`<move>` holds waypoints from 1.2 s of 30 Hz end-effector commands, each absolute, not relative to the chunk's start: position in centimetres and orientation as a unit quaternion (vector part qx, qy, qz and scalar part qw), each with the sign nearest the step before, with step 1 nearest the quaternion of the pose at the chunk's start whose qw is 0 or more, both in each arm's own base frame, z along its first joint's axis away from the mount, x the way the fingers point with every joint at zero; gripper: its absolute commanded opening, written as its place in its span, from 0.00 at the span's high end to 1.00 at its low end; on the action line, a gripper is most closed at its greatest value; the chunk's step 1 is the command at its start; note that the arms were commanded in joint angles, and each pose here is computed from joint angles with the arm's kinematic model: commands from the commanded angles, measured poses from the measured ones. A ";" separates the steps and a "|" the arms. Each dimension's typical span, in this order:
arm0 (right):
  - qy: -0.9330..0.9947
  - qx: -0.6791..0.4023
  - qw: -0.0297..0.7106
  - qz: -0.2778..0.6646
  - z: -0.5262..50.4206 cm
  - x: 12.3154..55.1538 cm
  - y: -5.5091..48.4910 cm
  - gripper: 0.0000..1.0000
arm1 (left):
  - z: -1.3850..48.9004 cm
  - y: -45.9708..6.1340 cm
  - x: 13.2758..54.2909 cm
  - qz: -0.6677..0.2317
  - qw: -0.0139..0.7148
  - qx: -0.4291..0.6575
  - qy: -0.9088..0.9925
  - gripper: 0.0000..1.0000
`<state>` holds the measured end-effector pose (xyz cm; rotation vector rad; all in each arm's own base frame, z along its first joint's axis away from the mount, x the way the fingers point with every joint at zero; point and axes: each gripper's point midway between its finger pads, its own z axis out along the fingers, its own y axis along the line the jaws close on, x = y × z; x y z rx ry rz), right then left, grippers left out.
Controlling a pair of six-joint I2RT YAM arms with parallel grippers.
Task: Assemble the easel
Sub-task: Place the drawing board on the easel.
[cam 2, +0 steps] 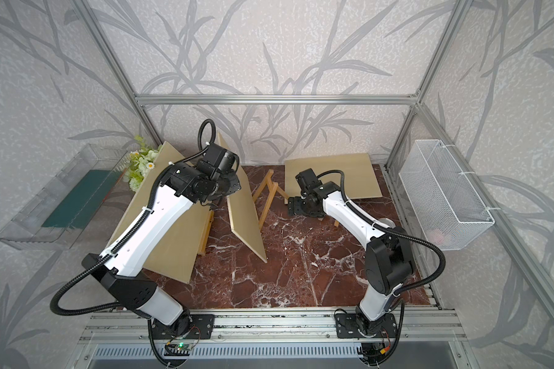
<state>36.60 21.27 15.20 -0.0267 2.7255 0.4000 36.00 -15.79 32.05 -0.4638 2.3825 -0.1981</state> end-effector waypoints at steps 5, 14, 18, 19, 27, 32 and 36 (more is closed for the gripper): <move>0.967 -0.015 0.204 0.153 17.3 35.9 21.1 0.07 | 34.1 -17.3 38.3 -0.105 0.380 -0.183 0.901 0.99; 0.965 -0.019 0.204 0.162 17.6 35.9 21.5 0.07 | 34.1 -19.2 39.2 -0.126 0.370 -0.166 0.905 0.54; 0.964 -0.025 0.208 0.162 18.1 36.1 21.5 0.07 | 34.1 -20.8 39.7 -0.149 0.366 -0.155 0.905 0.46; 0.964 -0.026 0.211 0.162 18.4 36.2 21.5 0.07 | 34.0 -21.4 39.9 -0.155 0.363 -0.151 0.906 0.44; 0.963 -0.018 0.215 0.161 19.2 36.8 19.8 0.07 | 35.4 -25.1 41.6 -0.195 0.368 -0.116 0.902 0.32; 0.965 -0.010 0.212 0.152 18.7 37.1 18.7 0.07 | 36.5 -26.1 42.2 -0.198 0.377 -0.096 0.900 0.25; 0.967 -0.021 0.206 0.151 18.1 37.5 18.9 0.07 | 37.9 -25.1 42.0 -0.183 0.402 -0.086 0.893 0.22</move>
